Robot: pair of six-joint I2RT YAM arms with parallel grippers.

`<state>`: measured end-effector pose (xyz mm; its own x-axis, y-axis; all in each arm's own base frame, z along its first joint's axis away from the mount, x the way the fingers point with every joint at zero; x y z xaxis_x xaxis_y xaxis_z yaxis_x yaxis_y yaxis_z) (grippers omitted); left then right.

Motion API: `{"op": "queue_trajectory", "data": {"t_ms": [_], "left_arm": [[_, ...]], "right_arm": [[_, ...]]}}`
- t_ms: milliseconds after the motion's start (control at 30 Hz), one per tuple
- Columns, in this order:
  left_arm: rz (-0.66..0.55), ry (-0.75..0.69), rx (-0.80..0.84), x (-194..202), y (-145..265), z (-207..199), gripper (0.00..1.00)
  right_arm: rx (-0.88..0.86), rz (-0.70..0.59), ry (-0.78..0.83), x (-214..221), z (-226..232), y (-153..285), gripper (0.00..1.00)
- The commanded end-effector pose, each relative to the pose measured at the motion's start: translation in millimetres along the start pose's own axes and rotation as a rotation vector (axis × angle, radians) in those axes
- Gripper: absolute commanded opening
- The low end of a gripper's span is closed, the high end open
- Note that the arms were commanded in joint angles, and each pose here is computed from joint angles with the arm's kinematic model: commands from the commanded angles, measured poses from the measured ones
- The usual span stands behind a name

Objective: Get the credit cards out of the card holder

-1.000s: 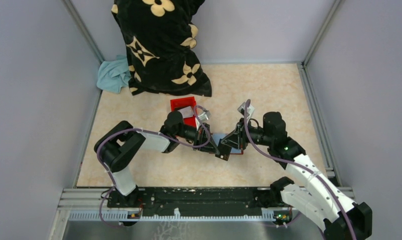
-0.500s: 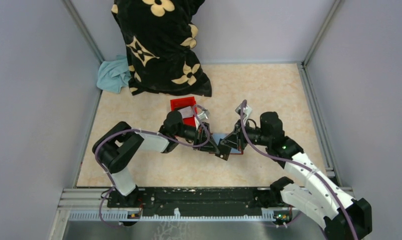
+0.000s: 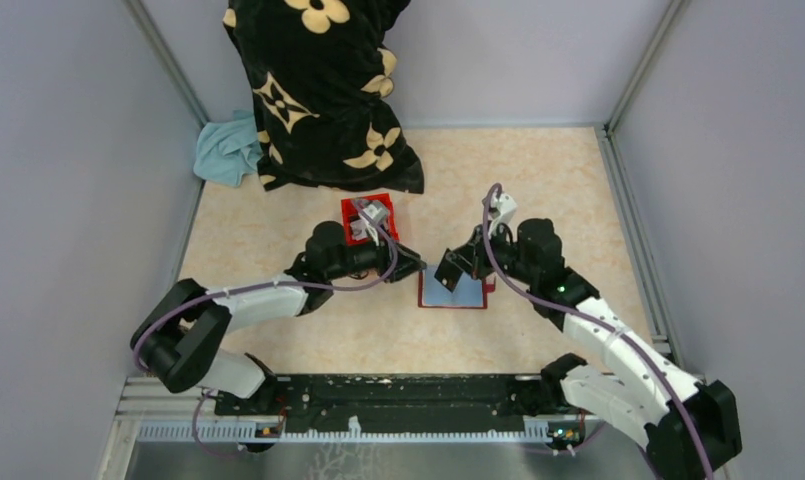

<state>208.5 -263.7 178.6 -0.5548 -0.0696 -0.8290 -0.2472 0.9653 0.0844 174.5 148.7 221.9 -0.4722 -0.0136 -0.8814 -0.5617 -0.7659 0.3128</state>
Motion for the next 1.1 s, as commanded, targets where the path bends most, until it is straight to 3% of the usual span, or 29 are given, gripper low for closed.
{"op": "queue_trajectory", "data": {"t_ms": [0, 167, 300, 467, 600, 1067], "left_arm": [[-0.181, 0.026, -0.423, -3, 34, 31, 0.45], [-0.353, 0.043, -0.66, -12, 66, 36, 0.52], [-0.425, 0.103, -0.749, -10, 77, 39, 0.58], [-0.517, 0.115, -0.823, -10, 92, 39, 0.82], [-0.576, 0.117, -0.892, -12, 103, 39, 0.91], [-0.602, 0.119, -0.922, -9, 107, 42, 0.95]], "right_arm": [[0.056, -0.225, -0.018, -32, -7, -23, 0.0], [0.078, -0.346, -0.057, -55, -16, -59, 0.0], [0.1, -0.337, -0.025, -63, -9, -105, 0.0], [0.051, -0.331, -0.014, -68, 5, -151, 0.0], [0.026, -0.339, -0.018, -73, 8, -171, 0.0], [0.117, -0.373, 0.031, -57, 14, -257, 0.0]]}}
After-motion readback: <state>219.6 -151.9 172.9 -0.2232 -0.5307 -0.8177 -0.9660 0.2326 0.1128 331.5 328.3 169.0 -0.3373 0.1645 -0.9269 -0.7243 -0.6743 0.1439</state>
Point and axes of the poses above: each gripper's point midway between its finger pads, its own y axis back along the fingers, its own z axis along the line the jaws close on, x = y × z, the point moved 9 cm from there along y, back along the fingers, and after that the axes turned 5 degrees about y, right-handed, at the moved point
